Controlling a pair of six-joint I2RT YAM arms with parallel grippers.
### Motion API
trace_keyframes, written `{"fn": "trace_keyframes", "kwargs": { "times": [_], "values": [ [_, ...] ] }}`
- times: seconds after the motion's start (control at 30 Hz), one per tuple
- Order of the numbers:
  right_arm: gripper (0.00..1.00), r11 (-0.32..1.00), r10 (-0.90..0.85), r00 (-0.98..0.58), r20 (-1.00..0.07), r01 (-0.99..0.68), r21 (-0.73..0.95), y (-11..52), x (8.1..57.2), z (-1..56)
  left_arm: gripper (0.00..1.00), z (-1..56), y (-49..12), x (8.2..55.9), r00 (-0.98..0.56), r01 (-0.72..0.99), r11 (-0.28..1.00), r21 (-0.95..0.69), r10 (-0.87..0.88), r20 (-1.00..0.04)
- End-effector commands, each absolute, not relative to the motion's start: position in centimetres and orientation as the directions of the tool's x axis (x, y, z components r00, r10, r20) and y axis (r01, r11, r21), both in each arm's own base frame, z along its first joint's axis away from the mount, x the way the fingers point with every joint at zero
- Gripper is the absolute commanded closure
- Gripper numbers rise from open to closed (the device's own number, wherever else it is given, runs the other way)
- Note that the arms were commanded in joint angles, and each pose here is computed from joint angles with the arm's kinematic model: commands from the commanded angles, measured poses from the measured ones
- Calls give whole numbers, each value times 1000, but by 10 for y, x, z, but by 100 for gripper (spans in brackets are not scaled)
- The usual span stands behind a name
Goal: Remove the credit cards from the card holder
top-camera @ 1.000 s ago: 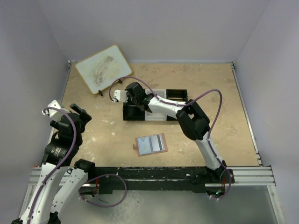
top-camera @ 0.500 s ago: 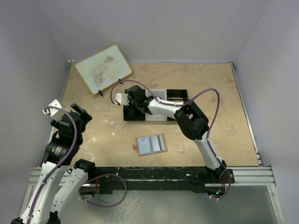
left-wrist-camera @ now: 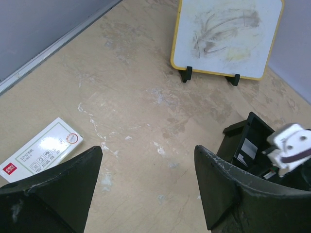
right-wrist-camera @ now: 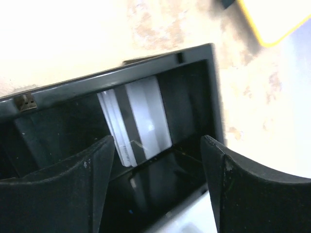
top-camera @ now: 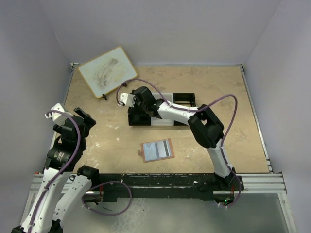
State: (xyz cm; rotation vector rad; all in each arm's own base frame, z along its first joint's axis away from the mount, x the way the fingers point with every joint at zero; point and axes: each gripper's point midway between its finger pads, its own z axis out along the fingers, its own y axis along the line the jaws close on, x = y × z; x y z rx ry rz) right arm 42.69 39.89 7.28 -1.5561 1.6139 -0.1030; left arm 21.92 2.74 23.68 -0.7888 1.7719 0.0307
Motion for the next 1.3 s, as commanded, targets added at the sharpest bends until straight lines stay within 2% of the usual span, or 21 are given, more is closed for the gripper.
{"fn": "trace_keyframes", "kwargs": {
  "times": [0.0,0.17,0.23,0.3,0.33,0.37,0.47,0.67,0.8,1.1,1.27],
  "values": [
    [23,412,-684,200,-701,-687,-598,413,429,181,26,240,26,224,-121,-510,774,-375,-497,-859],
    [18,618,-456,141,-879,-661,-427,393,403,233,25,236,23,227,-144,-504,782,-366,-493,-858],
    [14,753,-329,31,-944,-594,-282,368,400,240,25,235,22,228,-151,-503,784,-362,-493,-857],
    [1,855,-219,-117,-969,-501,-133,340,400,226,25,234,21,229,-157,-503,787,-357,-490,-857],
    [0,900,-171,-208,-963,-431,-67,324,399,213,25,234,21,229,-158,-503,787,-357,-490,-857],
    [0,921,-136,-283,-949,-389,-16,313,396,200,25,234,21,229,-160,-503,788,-355,-489,-858],
    [0,894,-81,-408,-910,-433,115,305,369,169,25,233,20,229,-161,-500,789,-357,-489,-857],
    [5,885,198,-376,-905,-328,329,268,332,162,25,229,20,231,-178,-509,790,-342,-486,-856],
    [14,875,145,-483,-863,-344,340,274,313,140,25,226,19,232,-190,-513,791,-333,-483,-855],
    [33,878,89,-606,-791,-327,349,305,264,106,25,223,21,233,-199,-527,788,-318,-478,-855],
    [36,890,27,-660,-751,-326,318,324,237,88,25,225,23,232,-189,-532,784,-321,-479,-857]
  ]
}}
